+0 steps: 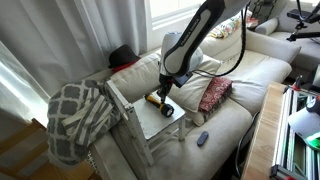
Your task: Press a button on the flashlight
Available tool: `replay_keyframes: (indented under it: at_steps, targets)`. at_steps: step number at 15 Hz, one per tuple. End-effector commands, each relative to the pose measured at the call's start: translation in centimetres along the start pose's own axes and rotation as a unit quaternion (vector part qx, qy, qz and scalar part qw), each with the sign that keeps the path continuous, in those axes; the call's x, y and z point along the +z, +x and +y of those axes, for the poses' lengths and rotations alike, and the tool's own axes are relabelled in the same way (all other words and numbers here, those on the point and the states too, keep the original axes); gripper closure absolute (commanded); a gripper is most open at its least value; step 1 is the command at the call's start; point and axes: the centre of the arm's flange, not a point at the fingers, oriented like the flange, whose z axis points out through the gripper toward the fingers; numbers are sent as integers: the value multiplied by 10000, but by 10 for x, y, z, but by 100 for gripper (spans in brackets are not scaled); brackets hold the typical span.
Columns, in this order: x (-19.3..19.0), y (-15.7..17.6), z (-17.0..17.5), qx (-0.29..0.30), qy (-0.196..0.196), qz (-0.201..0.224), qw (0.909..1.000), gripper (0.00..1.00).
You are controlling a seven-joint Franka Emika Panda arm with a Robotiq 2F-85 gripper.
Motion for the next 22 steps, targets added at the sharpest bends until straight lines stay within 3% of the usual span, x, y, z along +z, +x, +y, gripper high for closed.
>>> replay_keyframes:
  at_steps: [1,14,22]
  targets:
    - [3,-7,-2,9,-9,-25,10000,100]
    - [22,-3,-6,31,-96,-133,9999,100]
    - [39,-1,-7,-76,-400,-612,9973,100]
